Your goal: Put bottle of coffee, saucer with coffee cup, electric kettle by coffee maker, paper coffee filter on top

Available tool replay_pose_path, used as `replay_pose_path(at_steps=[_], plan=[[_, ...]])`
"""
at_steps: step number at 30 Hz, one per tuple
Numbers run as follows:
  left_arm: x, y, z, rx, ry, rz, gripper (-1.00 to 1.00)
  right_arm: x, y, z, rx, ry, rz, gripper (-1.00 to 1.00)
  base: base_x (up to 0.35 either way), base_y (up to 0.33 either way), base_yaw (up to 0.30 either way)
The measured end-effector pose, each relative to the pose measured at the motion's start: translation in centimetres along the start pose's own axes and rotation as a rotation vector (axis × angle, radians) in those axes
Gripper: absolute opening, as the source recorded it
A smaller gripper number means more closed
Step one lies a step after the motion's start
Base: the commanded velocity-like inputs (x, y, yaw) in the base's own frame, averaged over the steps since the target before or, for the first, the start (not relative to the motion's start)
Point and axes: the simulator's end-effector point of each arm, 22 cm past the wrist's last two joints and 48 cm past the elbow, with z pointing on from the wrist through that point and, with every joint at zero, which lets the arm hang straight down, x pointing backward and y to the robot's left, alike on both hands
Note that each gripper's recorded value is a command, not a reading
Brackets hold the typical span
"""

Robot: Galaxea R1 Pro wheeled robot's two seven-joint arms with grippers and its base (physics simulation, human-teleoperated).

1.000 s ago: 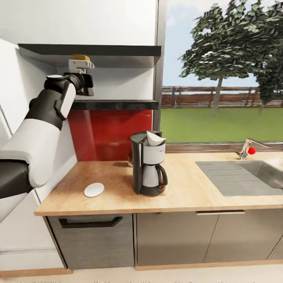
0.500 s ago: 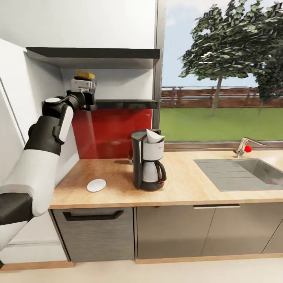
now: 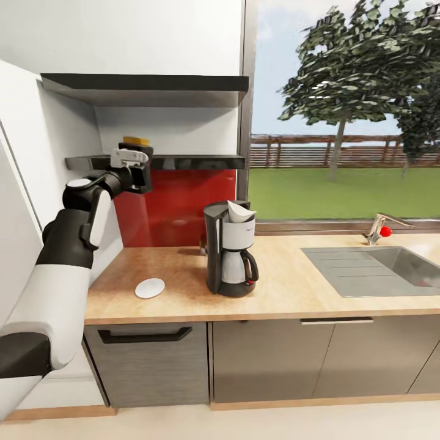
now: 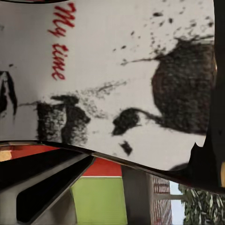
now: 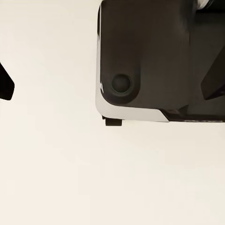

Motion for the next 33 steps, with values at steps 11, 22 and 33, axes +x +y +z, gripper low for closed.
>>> replay_pose_path(at_steps=[11, 22, 33], plan=[[13.3, -0.5, -1.9, -0.002, 0.168, -0.027, -1.00, 0.0, 0.0, 0.0, 0.000, -0.001, 0.001, 1.00, 0.000, 0.000, 0.000], [24.5, 2.7, -2.6, -0.168, 0.178, -0.024, -1.00, 0.0, 0.0, 0.0, 0.001, -0.001, 0.002, 1.00, 0.000, 0.000, 0.000], [28.4, 5.2, -3.7, -0.288, 0.198, -0.024, -1.00, 0.1, -0.6, 0.0, 0.009, 0.002, 0.009, 1.00, 0.000, 0.000, -0.061]])
